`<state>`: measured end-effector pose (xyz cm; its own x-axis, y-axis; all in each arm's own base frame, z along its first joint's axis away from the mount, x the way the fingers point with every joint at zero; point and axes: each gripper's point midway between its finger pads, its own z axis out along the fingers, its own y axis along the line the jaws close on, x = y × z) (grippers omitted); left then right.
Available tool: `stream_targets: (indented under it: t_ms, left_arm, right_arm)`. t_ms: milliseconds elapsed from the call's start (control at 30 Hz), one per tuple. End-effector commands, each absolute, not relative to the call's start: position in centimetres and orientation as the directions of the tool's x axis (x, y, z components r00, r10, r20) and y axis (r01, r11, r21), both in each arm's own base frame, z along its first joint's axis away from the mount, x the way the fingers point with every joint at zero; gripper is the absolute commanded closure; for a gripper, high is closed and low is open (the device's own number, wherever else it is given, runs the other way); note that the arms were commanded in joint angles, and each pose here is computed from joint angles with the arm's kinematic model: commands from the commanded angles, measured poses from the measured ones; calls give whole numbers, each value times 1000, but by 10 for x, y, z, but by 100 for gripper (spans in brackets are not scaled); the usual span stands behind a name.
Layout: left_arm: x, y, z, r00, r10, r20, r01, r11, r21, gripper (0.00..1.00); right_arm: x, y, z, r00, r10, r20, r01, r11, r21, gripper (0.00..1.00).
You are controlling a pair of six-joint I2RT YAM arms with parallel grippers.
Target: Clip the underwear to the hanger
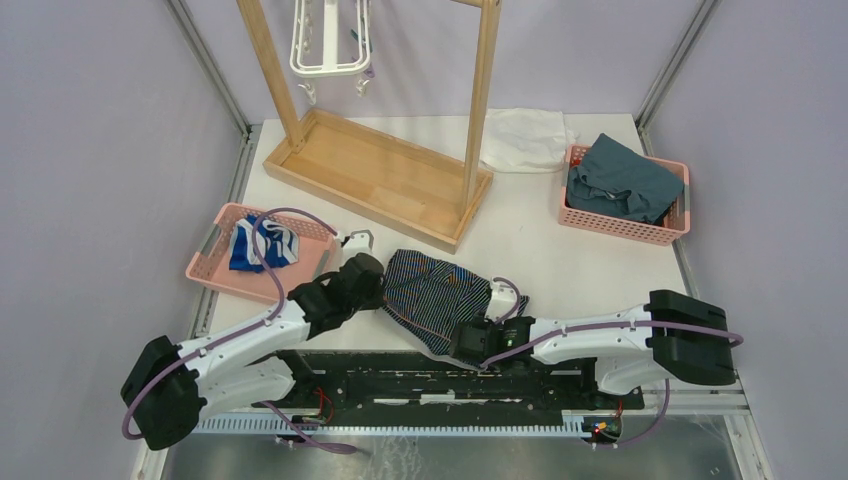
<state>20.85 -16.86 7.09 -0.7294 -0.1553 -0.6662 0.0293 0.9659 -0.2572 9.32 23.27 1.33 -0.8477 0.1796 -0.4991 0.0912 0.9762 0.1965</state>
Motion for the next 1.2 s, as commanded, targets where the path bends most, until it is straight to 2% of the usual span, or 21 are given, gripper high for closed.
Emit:
stream_targets:
  t_ms: [0, 67, 200, 433, 567, 733, 933, 1167]
  left_arm:
    - [213, -164, 79, -702, -166, -693, 25, 966, -257, 97]
    - [214, -164, 86, -695, -168, -699, 26, 966, -257, 97]
    - [221, -162, 122, -653, -182, -735, 32, 963, -266, 97]
    - [231, -157, 225, -542, -181, -821, 83, 960, -267, 97]
    - [241, -161, 271, -520, -99, -849, 130, 973, -193, 97]
    - [260, -175, 315, -498, 2, -867, 184, 978, -103, 97]
    - [271, -185, 336, -484, 33, -874, 203, 976, -75, 97]
    - [294, -192, 347, -466, 64, -882, 203, 978, -36, 97]
  right_arm:
    - [104, 222, 26, -807, 171, -565, 86, 981, 175, 75]
    - [111, 218, 43, -778, 159, -608, 60, 982, 180, 90]
    - [130, 206, 96, -683, 130, -719, -15, 981, 193, 99]
    - [154, 180, 220, -483, 132, -866, -151, 961, 231, 100]
    - [162, 171, 288, -385, 120, -915, -209, 954, 214, 100]
    - [172, 157, 354, -295, 97, -950, -201, 966, 161, 100]
    - [182, 151, 378, -286, 32, -958, -182, 979, 88, 100]
    - [220, 162, 349, -443, -25, -896, -182, 981, 63, 100]
